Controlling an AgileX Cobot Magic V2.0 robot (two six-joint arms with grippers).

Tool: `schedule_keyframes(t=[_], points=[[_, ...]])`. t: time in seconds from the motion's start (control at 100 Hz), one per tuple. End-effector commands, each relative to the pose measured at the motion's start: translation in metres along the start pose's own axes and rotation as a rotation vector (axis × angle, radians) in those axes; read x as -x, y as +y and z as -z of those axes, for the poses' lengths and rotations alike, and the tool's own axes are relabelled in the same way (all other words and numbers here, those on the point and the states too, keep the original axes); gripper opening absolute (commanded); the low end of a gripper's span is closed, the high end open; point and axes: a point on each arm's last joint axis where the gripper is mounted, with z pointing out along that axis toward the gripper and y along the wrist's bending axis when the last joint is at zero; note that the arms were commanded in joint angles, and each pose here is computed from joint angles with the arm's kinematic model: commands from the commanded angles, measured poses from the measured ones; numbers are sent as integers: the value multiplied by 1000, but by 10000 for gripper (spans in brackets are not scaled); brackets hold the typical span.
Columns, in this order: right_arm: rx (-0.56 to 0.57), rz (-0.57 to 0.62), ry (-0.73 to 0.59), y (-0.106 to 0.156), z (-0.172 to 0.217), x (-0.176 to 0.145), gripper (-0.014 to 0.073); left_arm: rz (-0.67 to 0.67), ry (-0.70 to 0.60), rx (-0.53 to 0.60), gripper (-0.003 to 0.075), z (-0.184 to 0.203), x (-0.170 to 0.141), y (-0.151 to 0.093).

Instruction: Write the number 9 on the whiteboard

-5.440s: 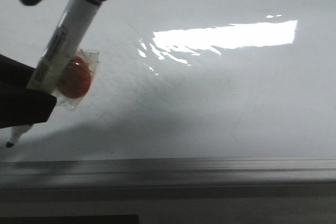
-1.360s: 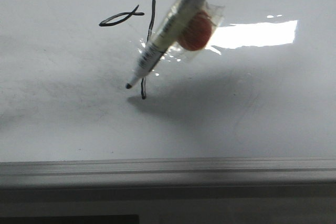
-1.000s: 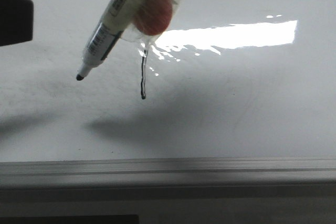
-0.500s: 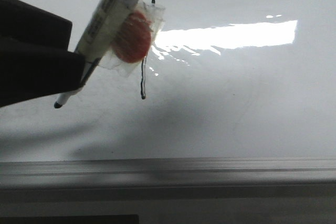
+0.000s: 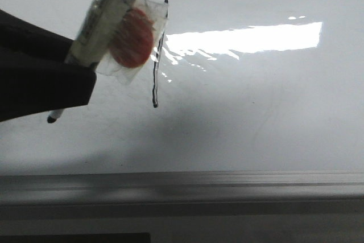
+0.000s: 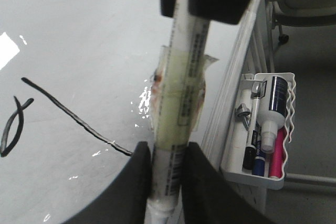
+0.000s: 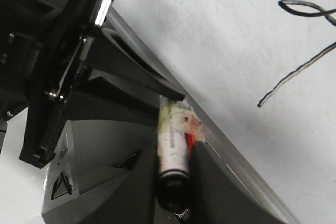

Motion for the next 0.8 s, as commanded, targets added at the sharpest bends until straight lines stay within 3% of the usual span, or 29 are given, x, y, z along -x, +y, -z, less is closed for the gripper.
schedule_keyframes(t=[0.0,0.11,0.18,0.36,0.4,0.59,0.79], points=[[35,0,-106,3,12,14,-64,42,-104,12,-20,-1,17,4],[36,0,-108,3,12,14,-59,49,-104,14,-20,-1,17,4],[38,0,-115,3,12,15,0,84,-105,25,-20,-1,17,6],[17,19,-134,1,12,16,440,289,-99,93,-20,0,15,13],[14,18,-135,1,12,17,486,350,-92,117,-21,0,13,16],[7,12,-133,-1,12,17,468,811,-34,294,-21,4,-3,33],[7,12,-133,-1,12,17,468,974,10,346,-21,6,-12,37]])
